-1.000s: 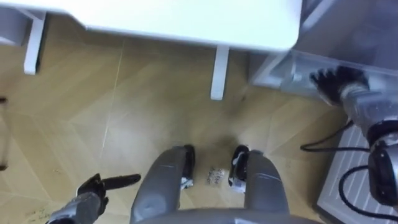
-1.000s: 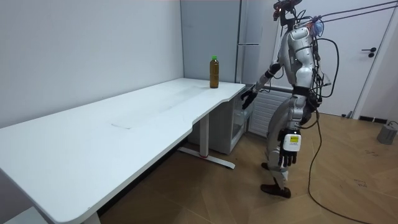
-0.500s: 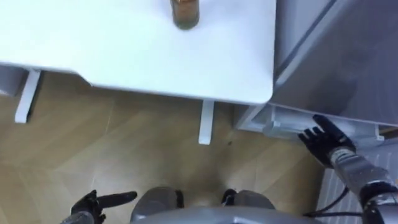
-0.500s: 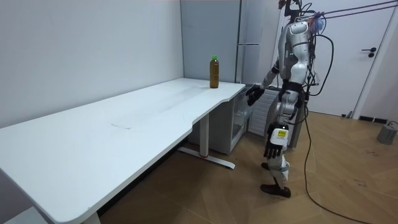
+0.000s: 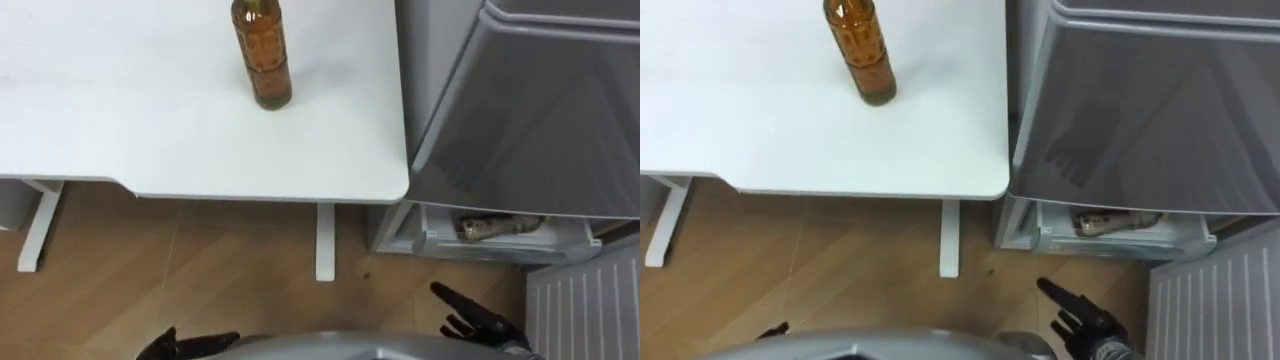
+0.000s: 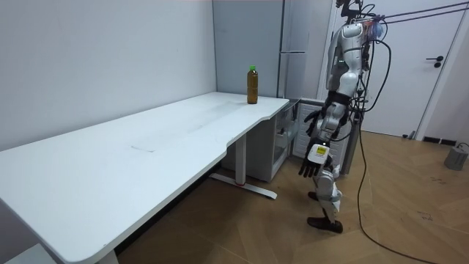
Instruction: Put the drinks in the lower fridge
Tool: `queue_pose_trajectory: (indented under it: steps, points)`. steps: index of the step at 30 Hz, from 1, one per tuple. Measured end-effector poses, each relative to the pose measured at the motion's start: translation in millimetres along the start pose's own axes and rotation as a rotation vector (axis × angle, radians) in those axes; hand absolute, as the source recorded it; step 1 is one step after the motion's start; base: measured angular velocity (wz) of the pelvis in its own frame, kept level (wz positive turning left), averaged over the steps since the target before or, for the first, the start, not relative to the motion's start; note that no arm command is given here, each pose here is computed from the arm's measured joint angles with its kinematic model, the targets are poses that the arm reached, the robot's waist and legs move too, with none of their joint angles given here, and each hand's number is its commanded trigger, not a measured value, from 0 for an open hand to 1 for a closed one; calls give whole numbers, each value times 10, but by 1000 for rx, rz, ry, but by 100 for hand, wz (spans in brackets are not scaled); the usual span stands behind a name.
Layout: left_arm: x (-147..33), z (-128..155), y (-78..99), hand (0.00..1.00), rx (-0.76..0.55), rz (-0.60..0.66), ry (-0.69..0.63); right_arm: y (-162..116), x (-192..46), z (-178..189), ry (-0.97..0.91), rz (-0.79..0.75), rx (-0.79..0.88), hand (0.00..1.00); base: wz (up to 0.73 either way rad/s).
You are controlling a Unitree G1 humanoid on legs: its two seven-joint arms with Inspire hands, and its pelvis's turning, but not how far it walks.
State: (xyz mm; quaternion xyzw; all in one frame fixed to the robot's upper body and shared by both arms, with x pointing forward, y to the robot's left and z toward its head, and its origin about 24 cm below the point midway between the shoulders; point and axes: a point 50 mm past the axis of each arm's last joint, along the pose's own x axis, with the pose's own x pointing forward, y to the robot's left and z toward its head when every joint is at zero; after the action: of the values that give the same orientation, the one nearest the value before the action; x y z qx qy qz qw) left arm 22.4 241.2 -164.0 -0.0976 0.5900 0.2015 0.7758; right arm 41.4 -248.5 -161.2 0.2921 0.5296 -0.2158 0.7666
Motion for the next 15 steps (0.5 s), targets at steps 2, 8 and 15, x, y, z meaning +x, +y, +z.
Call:
queue_pose_trajectory:
  steps: [2, 8, 15]
  points:
    - [-3, -12, 18, 0, -5, 15, 1, -4, 1, -7, 20, -9, -97, 0, 0]
    - [-7, -30, 66, 0, -33, 44, 10, -58, -5, -181, 115, -49, -259, 0, -2]
    - [-3, -84, 99, 0, -70, 111, 68, -113, -15, -194, 131, -103, -275, 0, -1]
